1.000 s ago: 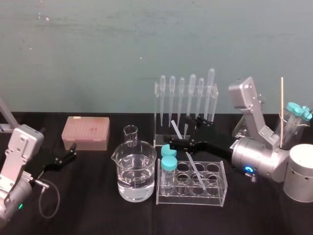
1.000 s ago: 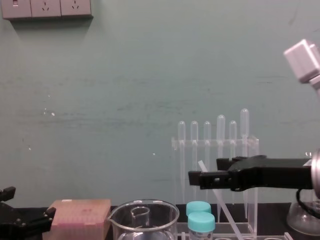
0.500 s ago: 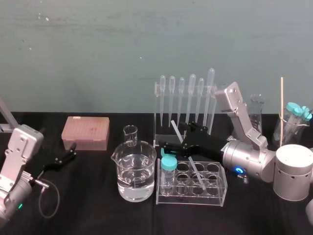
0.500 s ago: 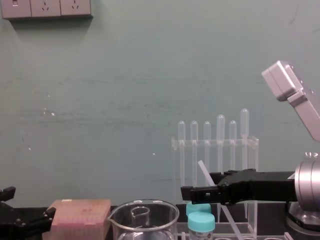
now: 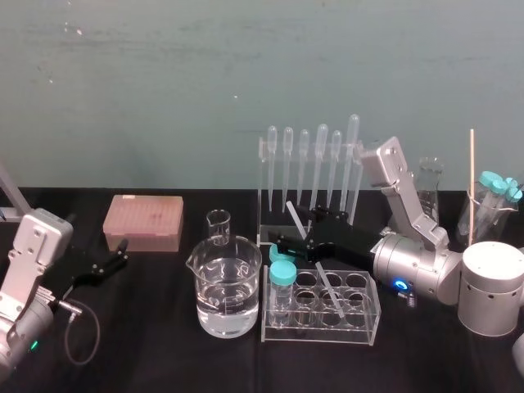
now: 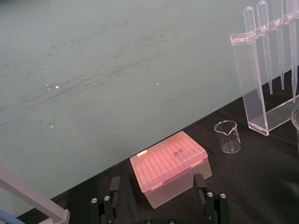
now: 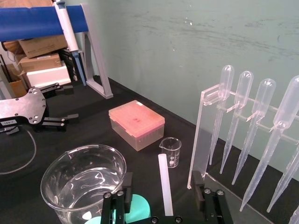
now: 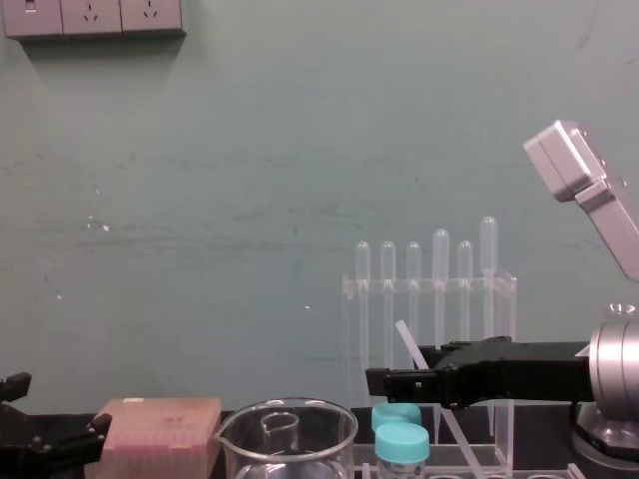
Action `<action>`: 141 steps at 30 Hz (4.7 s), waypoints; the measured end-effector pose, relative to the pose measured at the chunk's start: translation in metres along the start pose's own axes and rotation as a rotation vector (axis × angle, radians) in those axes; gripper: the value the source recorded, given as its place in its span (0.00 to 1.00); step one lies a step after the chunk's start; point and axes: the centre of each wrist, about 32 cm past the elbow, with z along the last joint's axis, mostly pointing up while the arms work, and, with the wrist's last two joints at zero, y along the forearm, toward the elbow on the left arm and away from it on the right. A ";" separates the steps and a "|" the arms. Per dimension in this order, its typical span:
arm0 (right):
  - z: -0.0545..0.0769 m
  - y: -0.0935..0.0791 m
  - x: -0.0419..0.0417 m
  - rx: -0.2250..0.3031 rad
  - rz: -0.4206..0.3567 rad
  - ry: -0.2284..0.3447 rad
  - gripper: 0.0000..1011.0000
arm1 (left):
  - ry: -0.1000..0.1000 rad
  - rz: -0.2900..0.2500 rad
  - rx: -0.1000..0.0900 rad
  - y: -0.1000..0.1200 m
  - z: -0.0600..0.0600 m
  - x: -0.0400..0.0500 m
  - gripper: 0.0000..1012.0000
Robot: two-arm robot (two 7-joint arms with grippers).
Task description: Pick up the stirring rod with one hand, then place it down.
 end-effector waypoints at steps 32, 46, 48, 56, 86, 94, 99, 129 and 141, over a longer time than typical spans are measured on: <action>-0.001 -0.001 0.0000 0.017 -0.009 -0.016 0.08 | 0.000 0.000 0.000 0.000 0.000 0.0000 0.99; -0.026 -0.020 -0.0105 0.390 -0.062 -0.121 0.08 | 0.000 0.000 0.000 0.000 0.000 0.0000 0.99; -0.030 -0.023 -0.0129 0.421 -0.065 -0.113 0.08 | 0.000 0.000 0.000 0.000 0.000 0.0000 0.99; -0.017 -0.038 -0.0170 0.510 -0.061 -0.067 0.08 | 0.000 0.000 0.000 0.000 0.000 0.0000 0.99; 0.047 -0.071 0.0069 0.552 -0.068 -0.114 0.08 | 0.000 0.000 0.000 0.000 0.000 0.0000 0.99; 0.046 -0.072 0.0075 0.543 -0.069 -0.115 0.08 | 0.000 0.000 0.000 0.000 0.000 0.0000 0.99; 0.044 -0.073 0.0073 0.537 -0.069 -0.113 0.08 | 0.000 0.000 0.000 0.000 0.000 0.0000 0.99; 0.040 -0.076 0.0045 0.534 -0.064 -0.105 0.08 | 0.000 0.000 0.000 0.000 0.000 0.0000 0.99; 0.040 -0.074 0.0040 0.531 -0.060 -0.103 0.08 | 0.000 0.000 0.000 0.000 0.000 0.0000 0.99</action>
